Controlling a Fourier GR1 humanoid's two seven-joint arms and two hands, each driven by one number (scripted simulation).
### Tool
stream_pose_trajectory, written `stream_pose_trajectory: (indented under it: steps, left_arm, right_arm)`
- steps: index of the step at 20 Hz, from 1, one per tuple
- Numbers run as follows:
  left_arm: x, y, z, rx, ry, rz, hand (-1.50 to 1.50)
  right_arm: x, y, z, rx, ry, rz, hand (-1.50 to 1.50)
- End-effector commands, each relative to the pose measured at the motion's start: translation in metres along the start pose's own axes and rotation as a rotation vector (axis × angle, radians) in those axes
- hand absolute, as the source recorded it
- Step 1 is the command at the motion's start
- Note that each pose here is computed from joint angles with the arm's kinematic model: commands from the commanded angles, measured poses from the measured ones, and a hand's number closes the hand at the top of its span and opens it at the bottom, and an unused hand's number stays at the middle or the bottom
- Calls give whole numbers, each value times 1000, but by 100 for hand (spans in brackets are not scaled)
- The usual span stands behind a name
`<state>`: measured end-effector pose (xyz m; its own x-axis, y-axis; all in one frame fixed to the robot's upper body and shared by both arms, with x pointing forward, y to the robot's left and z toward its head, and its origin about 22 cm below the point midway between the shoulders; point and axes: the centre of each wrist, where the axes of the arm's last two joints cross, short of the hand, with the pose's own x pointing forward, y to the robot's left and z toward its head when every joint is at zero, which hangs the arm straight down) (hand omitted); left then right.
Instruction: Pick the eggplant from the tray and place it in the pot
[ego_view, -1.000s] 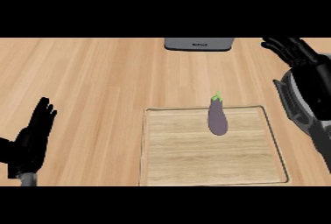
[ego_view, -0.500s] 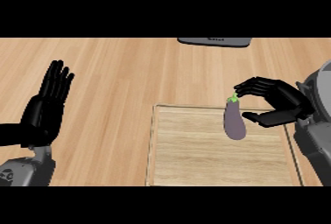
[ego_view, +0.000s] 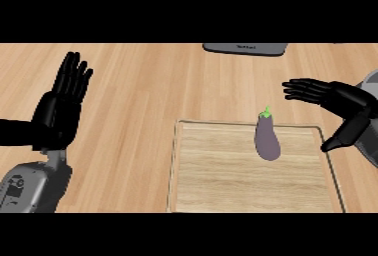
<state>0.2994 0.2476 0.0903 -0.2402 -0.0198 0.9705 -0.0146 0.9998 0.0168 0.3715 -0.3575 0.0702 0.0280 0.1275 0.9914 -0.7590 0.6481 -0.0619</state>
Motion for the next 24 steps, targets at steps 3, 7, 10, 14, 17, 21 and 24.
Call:
stream_pose_trajectory:
  steps: [3, 7, 10, 14, 17, 21, 24]
  left_arm:
    - [0, -6, -7, -23, 7, 3, 0]
    - [-8, -10, -15, -17, 8, -4, 0]
    - [-10, -9, -10, -3, 18, -14, 0]
    - [-7, -5, -19, -1, 10, -9, 0]
    - [4, 8, -16, 2, 17, -4, 0]
    - [-6, 2, -10, 7, 21, -5, 0]
    - [-4, -7, -15, 22, 36, 8, 0]
  right_arm:
    - [32, -16, -12, 253, 109, 100, -150]
    - [48, -10, -45, 333, 127, 152, -150]
    - [52, -8, -56, 385, 176, 182, -150]
    - [44, 3, -80, 429, 217, 184, -150]
    - [38, 7, -86, 457, 267, 197, -150]
    - [18, 18, -90, 509, 287, 174, -150]
    - [26, 18, -91, 550, 287, 199, -150]
